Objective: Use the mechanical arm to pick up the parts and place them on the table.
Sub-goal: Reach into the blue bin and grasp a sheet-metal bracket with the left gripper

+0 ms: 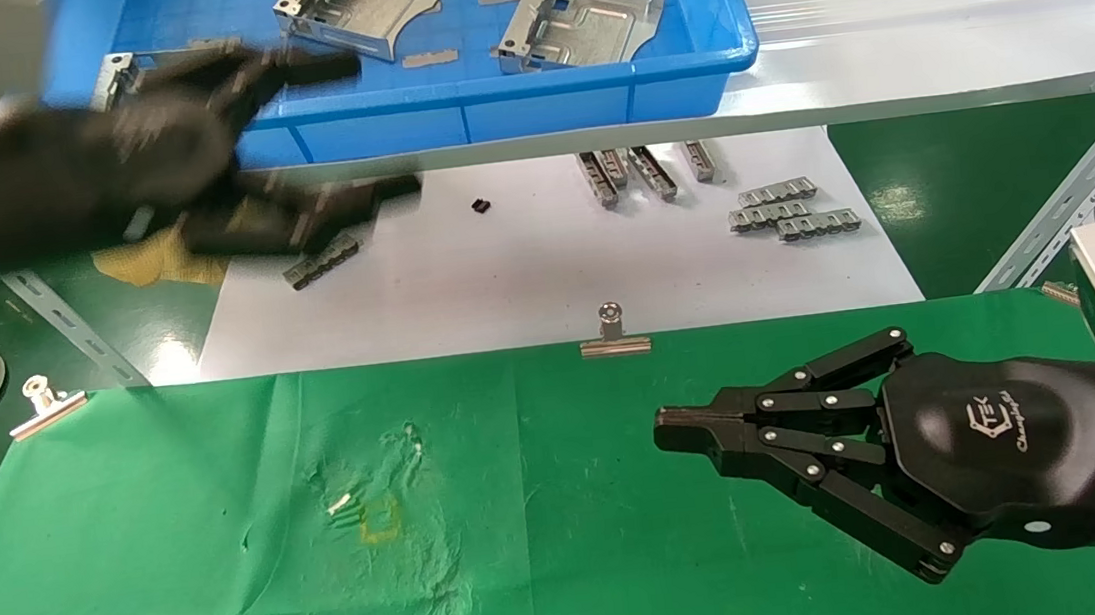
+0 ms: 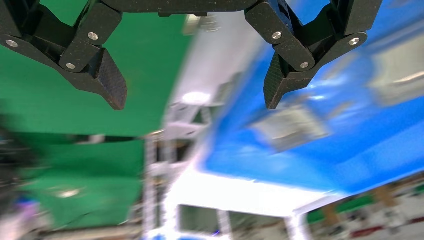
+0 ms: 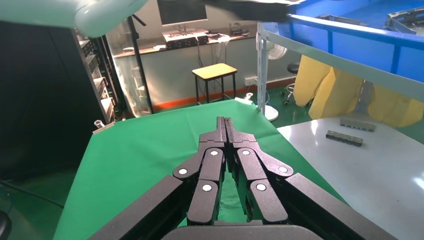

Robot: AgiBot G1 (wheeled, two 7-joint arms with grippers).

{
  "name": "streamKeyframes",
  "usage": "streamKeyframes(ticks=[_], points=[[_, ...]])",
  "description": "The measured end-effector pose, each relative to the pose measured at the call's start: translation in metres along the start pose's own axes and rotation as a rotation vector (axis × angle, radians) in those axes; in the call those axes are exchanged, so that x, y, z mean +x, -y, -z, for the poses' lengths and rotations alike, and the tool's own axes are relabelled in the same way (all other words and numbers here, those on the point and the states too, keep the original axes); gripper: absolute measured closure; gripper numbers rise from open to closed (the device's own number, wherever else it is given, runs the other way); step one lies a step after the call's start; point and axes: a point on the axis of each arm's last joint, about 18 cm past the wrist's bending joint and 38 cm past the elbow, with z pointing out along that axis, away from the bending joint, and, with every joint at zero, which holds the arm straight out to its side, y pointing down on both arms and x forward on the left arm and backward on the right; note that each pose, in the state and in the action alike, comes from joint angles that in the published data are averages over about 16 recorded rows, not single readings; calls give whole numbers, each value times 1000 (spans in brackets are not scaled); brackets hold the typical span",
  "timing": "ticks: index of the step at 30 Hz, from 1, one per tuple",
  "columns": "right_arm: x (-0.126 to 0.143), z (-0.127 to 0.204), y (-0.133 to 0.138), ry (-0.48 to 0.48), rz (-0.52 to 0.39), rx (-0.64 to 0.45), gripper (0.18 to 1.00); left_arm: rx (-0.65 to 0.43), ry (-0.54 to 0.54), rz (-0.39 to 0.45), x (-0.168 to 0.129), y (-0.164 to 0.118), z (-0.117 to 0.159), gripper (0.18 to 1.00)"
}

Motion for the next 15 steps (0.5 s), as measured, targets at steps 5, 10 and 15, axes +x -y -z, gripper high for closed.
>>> streamKeyframes(ticks=[5, 10, 15], points=[[0, 0, 0, 0, 0, 0, 987, -34, 162, 34, -53, 8, -36, 183], [0, 0, 0, 0, 0, 0, 988, -81, 330, 67, -92, 7, -64, 183], [0, 0, 0, 0, 0, 0, 988, -137, 469, 90, -116, 0, -80, 183]])
